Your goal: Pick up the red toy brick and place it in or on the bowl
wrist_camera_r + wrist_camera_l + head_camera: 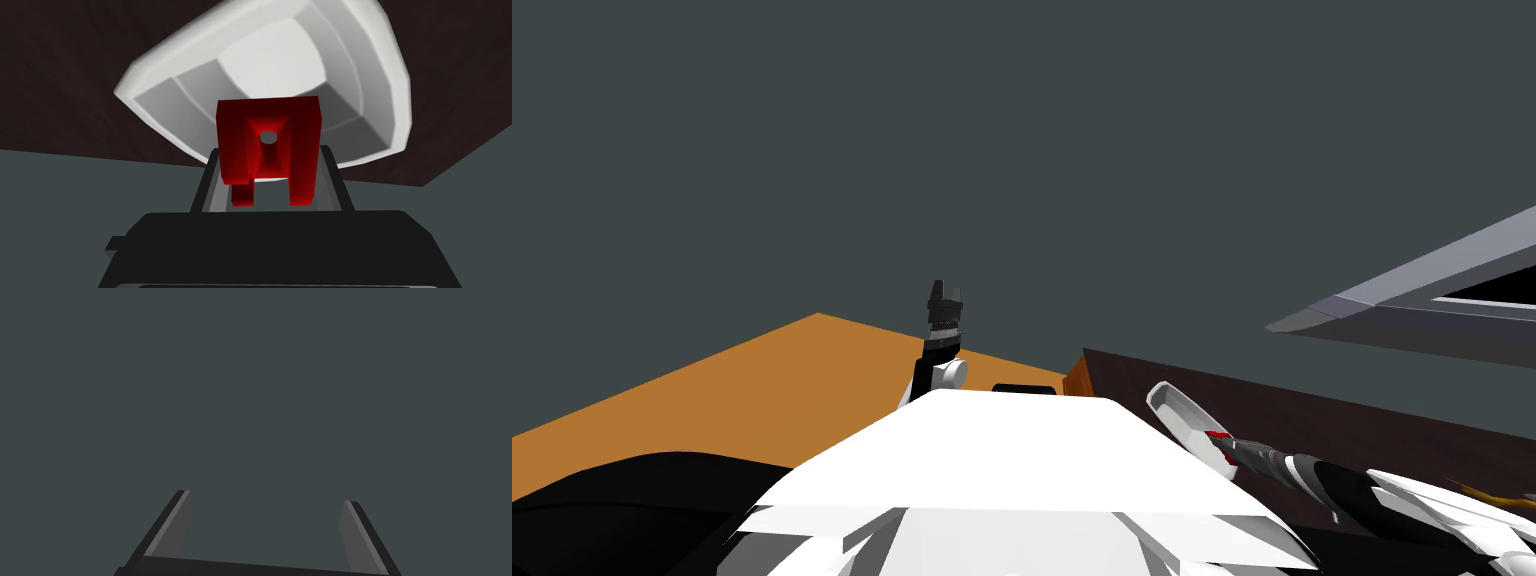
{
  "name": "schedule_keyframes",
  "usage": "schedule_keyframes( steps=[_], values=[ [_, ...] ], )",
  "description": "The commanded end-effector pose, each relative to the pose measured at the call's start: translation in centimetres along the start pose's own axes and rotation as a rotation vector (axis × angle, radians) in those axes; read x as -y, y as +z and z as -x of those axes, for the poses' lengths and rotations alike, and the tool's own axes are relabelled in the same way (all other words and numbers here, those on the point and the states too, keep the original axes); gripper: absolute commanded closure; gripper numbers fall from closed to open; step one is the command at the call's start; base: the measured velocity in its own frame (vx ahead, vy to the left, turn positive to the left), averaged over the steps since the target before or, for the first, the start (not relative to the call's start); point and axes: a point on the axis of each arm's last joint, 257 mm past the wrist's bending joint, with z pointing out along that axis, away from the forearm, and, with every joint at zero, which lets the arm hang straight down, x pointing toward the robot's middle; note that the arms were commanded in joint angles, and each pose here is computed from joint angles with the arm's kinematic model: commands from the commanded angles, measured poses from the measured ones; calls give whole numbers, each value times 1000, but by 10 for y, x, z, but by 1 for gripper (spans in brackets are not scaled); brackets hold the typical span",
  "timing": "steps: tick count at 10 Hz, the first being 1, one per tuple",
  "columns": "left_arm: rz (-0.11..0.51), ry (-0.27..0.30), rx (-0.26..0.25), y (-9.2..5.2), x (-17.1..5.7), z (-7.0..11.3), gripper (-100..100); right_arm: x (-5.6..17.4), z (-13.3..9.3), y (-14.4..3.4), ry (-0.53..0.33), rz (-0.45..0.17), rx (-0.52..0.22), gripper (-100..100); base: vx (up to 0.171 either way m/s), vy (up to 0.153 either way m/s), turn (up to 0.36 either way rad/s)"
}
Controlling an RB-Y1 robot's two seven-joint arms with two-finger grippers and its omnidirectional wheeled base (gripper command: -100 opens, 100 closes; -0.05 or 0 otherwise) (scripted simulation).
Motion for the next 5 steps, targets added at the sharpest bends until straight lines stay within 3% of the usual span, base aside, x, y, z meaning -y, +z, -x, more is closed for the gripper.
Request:
schedule_keyframes(
  steps=[1, 3, 4, 5],
  values=[
    [0, 0, 0, 0, 0, 0, 0, -1, 5, -4, -4, 16, 2, 100, 172, -57, -91],
    [0, 0, 0, 0, 0, 0, 0, -2, 5, -3, -5, 17, 3, 100, 125, -21, -31],
    [0, 0, 0, 0, 0, 0, 0, -2, 6, -3, -5, 20, 5, -100, 16, -2, 8],
    [0, 0, 0, 0, 0, 0, 0, -2, 6, -3, -5, 20, 5, -100, 8, -1, 1]
  ],
)
